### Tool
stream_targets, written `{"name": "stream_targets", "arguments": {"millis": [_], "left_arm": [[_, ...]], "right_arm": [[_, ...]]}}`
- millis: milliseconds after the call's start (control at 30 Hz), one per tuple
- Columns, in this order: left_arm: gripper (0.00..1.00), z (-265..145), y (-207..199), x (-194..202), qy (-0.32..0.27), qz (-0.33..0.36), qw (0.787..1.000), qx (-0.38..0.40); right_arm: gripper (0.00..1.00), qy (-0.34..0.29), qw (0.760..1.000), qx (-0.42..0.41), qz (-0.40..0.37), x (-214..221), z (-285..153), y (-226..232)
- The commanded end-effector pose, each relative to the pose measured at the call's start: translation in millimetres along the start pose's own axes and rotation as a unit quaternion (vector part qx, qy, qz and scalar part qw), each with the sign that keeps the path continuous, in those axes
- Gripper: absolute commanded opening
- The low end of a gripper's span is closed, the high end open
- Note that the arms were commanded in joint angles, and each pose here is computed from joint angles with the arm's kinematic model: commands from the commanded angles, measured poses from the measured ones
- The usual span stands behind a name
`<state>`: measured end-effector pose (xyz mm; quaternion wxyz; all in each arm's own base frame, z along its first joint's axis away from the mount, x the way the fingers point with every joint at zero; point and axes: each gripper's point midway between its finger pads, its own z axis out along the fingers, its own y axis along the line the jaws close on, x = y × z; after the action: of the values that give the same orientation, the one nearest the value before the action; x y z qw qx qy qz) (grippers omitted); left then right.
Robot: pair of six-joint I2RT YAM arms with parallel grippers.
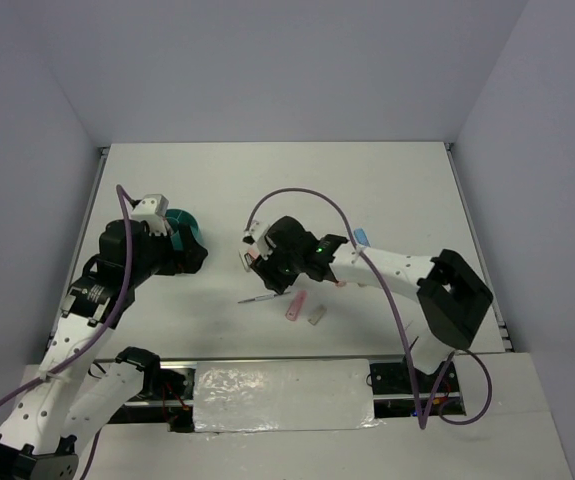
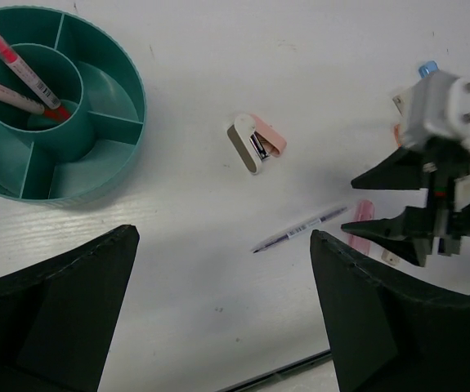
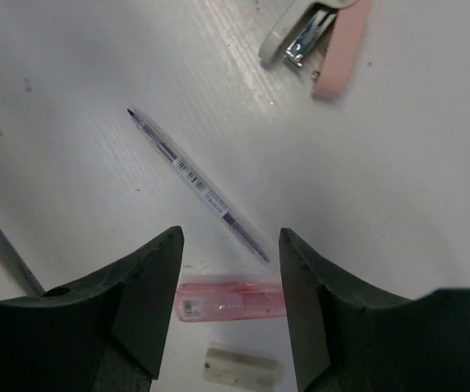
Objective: Sort the stationery into containers
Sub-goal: Pick up the pen from the center of the board.
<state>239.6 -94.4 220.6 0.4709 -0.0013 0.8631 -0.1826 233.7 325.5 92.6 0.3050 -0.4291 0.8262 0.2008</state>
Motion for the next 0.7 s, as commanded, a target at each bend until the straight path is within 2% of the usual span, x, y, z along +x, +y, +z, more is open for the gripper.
{"name": "stream_targets", "arguments": {"millis": [0,167,567,633,667], "left_arm": [[0.99,-3.1,-0.8,-9.2,-0.023,0.008,1.000,-0.001],[0.99,-6.1,-2.1,-11.7,-0.032,0.010,0.999,0.003],[0.99,-5.5,-3.0,-10.9,-0.029,0.011,0.999,0.006],[0.99,-5.2,-2.6,-10.7,-0.029,0.012,1.000,0.005],[0.99,-5.2,-2.5,-10.4,-0.028,0.012,1.000,0.005]], "right_arm": [[0.59,0.040,0.993,-0.045,-0.099,4.5,13.1,13.9],[0.57,0.081,0.985,-0.047,-0.144,14.6,33.6,27.4],[0.48,0.144,0.976,-0.031,-0.159,42.9,76.3,19.8],[0.43,0.149,0.975,-0.034,-0.159,46.6,79.5,22.4],[0.34,0.153,0.975,-0.035,-0.159,49.3,80.3,23.5]]}}
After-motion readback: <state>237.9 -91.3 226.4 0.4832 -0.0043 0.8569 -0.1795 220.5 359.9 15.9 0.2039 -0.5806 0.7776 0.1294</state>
